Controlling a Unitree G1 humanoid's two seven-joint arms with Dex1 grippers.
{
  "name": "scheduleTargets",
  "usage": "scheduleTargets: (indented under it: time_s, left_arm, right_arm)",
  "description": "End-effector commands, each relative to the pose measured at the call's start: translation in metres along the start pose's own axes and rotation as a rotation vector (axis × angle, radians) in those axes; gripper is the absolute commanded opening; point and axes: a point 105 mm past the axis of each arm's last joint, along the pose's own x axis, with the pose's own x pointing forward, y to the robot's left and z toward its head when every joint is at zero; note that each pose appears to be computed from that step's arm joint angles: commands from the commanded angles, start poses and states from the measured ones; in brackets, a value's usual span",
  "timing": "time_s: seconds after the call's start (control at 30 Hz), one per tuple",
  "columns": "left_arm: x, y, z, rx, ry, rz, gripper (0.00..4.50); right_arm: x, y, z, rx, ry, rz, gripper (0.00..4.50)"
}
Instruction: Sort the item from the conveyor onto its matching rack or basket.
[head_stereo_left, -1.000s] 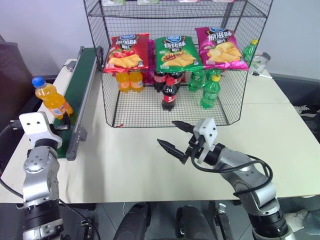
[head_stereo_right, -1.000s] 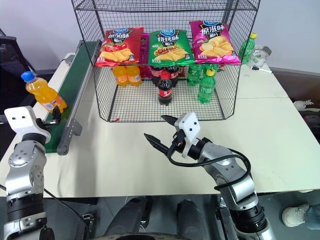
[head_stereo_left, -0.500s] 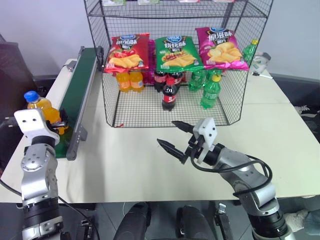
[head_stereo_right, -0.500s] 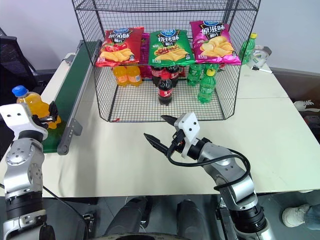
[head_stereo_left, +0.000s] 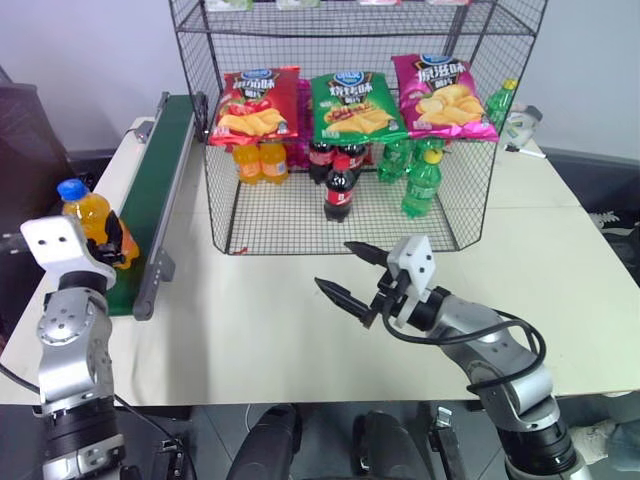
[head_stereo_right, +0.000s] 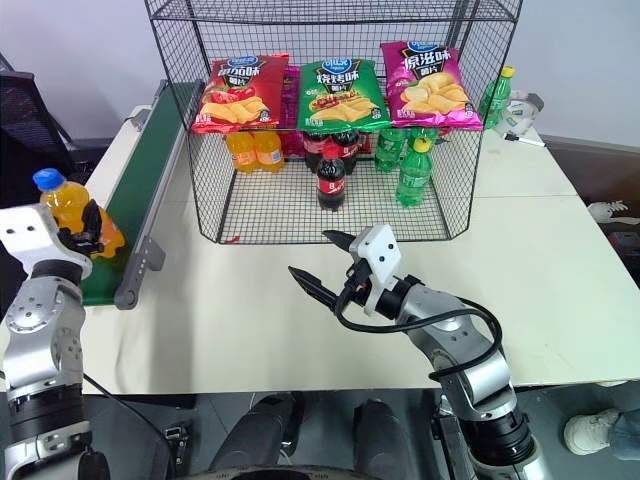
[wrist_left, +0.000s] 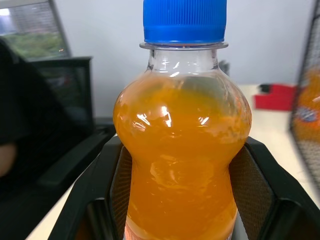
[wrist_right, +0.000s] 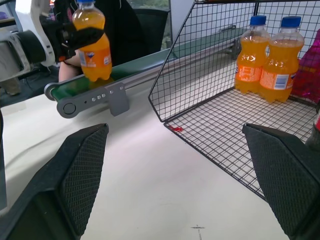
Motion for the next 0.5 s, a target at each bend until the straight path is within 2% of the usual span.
scheduleTargets:
  time_s: [0.03, 0.1, 0.2, 0.3, 0.5]
  left_arm:
    - [0.004, -0.025, 0.059, -0.006, -0.193, -0.128, 2.23]
    - [0.004, -0.056, 0.067, -0.048, -0.197, -0.279, 2.23]
    - [-0.001, -0.101, 0.065, -0.077, -0.159, -0.475, 2.23]
    - [0.001, -0.129, 0.054, -0.095, -0.12, -0.531, 2.23]
    - [0.016, -0.157, 0.016, -0.088, -0.054, -0.514, 2.23]
  right_arm:
    - [-0.003, 0.002, 0.01, -0.021, -0.038, 0.013, 4.5]
    - [-0.002, 0.002, 0.01, -0.022, -0.036, 0.016, 4.5]
    - [-0.002, 0.001, 0.009, -0.023, -0.034, 0.014, 4.5]
    - [-0.002, 0.001, 0.009, -0.026, -0.035, 0.006, 4.5]
    - [0.0, 0.003, 0.009, -0.033, -0.039, -0.013, 4.5]
